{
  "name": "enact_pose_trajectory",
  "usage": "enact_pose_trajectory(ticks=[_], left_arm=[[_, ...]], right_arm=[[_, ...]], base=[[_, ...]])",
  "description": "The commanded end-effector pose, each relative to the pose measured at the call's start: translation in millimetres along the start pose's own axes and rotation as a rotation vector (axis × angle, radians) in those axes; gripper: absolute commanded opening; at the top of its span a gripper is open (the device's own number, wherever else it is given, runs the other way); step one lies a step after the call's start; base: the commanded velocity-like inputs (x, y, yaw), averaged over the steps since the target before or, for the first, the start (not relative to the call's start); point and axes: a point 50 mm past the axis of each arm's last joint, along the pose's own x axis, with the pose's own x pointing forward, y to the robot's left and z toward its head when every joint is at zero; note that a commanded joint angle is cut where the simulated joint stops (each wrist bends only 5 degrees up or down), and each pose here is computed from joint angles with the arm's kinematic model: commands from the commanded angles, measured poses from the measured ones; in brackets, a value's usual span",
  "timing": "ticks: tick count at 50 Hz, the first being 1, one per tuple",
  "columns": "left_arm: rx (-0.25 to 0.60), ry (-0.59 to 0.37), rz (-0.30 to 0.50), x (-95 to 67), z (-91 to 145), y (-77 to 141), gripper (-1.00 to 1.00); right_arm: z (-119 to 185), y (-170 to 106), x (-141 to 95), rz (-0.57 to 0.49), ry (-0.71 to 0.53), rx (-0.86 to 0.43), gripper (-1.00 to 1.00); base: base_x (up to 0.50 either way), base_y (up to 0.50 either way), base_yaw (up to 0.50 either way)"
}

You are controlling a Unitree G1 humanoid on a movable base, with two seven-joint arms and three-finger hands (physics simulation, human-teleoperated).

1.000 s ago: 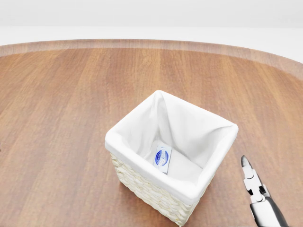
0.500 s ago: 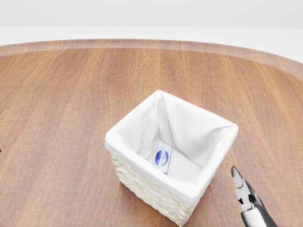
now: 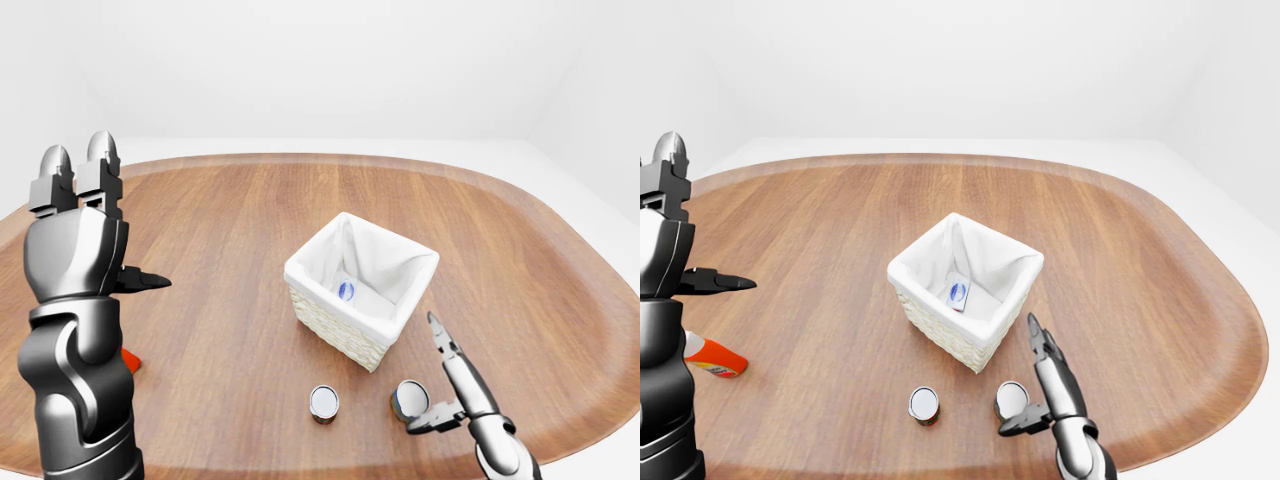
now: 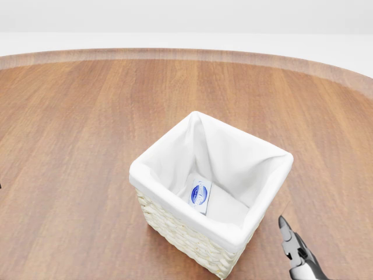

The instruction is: Pick up the alphabet soup and the cream cheese box, and put them in the basket.

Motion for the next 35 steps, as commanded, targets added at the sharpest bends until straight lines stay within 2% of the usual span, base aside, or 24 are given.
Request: enact_pose_trajectory(ticks=[1,16,35], left_arm=[[0.017,0.001,0.009,-1.2,0.9,0.0,1.00],[0.029,0.002,0.013,-2.0,2.2,0.9,1.00],[0.029,0.005,0.014,-2.8,1.7,0.5,1.00]], right_arm=[[-9.2,9.3,3.2,0.033,0.032,-0.005,1.00],[-19.0,17.7,4.9,0.084,0.067,-0.007,1.00],[-31.9,24.9,14.6,0.086,0.114,-0.016,1.00]], base=[[0.00,0.00,0.00],[0.00,0.00,0.00],[0.00,0.00,0.00]])
